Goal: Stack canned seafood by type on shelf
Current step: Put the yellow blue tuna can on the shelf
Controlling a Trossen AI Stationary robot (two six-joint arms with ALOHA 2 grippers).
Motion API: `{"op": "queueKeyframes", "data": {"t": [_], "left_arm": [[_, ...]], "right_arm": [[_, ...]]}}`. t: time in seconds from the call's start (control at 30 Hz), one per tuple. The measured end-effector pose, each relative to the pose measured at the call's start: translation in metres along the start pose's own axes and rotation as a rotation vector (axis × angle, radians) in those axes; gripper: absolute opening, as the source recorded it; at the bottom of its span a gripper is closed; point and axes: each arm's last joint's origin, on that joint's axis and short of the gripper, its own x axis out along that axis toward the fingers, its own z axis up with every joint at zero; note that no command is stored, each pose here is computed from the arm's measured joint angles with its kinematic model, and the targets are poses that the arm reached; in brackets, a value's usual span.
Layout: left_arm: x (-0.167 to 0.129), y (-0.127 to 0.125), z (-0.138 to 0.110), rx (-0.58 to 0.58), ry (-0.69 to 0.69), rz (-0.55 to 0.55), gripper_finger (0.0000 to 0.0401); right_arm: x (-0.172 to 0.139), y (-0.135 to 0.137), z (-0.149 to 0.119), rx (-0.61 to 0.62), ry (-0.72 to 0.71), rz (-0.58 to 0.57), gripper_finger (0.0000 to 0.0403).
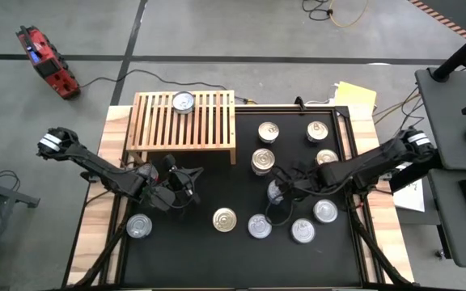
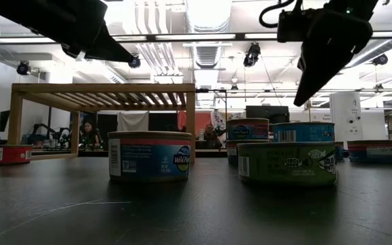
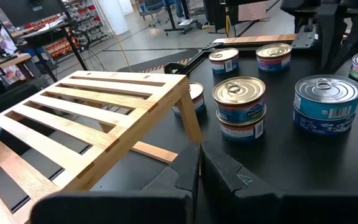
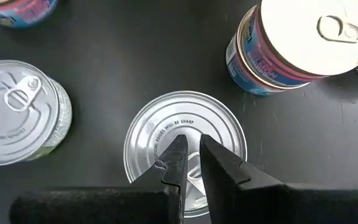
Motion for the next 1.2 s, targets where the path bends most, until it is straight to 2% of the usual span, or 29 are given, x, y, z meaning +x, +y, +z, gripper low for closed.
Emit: {"op": "queueKeyframes", "data": {"t": [0.5,0.73,0.9,1.07,1.2], "left_arm": [[0.000,0.000,0.001,-0.016,-0.006,-0.008,0.0000],[0.002,-0.007,0.006,-0.018,-0.011,-0.192,0.0000],[0.008,-0.015,0.009,0.031,-0.074,-0.194,0.0000],[0.015,-0.025,0.009,0.096,-0.136,-0.199,0.0000],[0.022,-0.025,0.009,0.101,-0.150,-0.178,0.0000]], "right_arm": [[0.005,0.001,-0.001,-0.014,0.017,-0.009,0.0034],[0.002,0.001,-0.007,-0.037,0.059,-0.028,0.0034],[0.002,-0.003,-0.014,-0.019,0.105,-0.065,0.0034],[0.008,-0.002,-0.026,-0.050,0.126,-0.091,0.0034],[0.011,-0.003,-0.034,-0.035,0.130,-0.100,0.0034]]}}
